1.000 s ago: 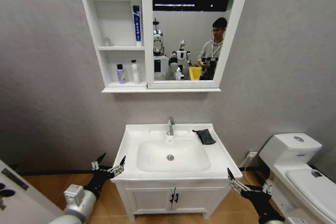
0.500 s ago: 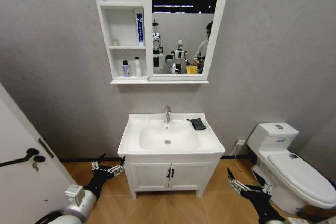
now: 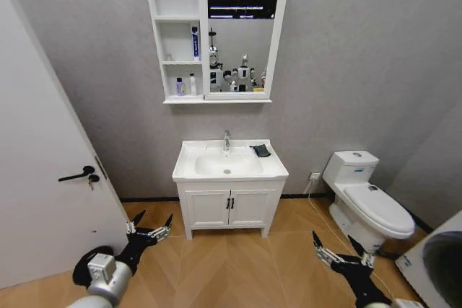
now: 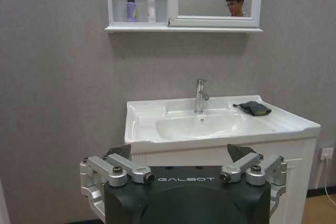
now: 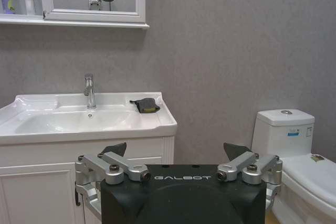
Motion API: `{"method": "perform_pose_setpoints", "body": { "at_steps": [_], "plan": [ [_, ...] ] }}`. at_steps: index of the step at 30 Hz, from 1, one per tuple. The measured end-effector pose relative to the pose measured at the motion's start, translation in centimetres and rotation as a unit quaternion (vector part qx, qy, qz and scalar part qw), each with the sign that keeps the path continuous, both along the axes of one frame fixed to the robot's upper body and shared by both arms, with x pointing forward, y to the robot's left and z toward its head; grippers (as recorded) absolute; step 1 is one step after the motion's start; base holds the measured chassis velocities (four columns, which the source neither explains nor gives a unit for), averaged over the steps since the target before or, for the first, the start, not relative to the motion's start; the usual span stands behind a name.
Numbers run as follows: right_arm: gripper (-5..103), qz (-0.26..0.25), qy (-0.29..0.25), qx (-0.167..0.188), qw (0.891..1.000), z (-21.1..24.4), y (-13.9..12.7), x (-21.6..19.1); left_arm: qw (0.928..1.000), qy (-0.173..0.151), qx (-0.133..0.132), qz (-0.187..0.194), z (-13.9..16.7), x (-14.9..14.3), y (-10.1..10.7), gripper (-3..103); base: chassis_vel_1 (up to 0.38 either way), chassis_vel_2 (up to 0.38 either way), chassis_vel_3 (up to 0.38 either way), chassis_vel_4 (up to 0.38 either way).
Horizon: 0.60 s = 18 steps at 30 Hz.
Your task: Move facial cleanser and shampoo from washbasin to cabinet, then wipe washbasin with towel.
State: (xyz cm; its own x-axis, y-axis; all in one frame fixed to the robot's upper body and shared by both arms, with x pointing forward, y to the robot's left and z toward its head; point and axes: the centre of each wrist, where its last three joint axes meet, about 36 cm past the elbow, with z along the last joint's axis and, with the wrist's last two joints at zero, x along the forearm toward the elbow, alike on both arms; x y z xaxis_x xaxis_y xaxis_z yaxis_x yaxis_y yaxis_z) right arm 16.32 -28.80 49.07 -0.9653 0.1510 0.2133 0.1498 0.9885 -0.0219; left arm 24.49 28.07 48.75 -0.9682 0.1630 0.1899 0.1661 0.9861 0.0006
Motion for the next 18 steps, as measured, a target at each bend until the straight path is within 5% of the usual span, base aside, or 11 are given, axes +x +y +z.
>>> {"method": "perform_pose_setpoints", "body": {
  "at_steps": [12,18],
  "plan": [
    [100,0.000,0.000,0.000,1.000,-0.01,0.00,0.00,1.0000,0.000,0.000,0.000,0.01,0.00,0.01,100,0.360,-0.353,-0.342,0.346],
    [100,0.000,0.000,0.000,1.000,0.00,0.00,0.00,1.0000,0.000,0.000,0.000,0.00,0.00,0.01,100,0.212,-0.147,-0.222,0.217]
  ]
}}
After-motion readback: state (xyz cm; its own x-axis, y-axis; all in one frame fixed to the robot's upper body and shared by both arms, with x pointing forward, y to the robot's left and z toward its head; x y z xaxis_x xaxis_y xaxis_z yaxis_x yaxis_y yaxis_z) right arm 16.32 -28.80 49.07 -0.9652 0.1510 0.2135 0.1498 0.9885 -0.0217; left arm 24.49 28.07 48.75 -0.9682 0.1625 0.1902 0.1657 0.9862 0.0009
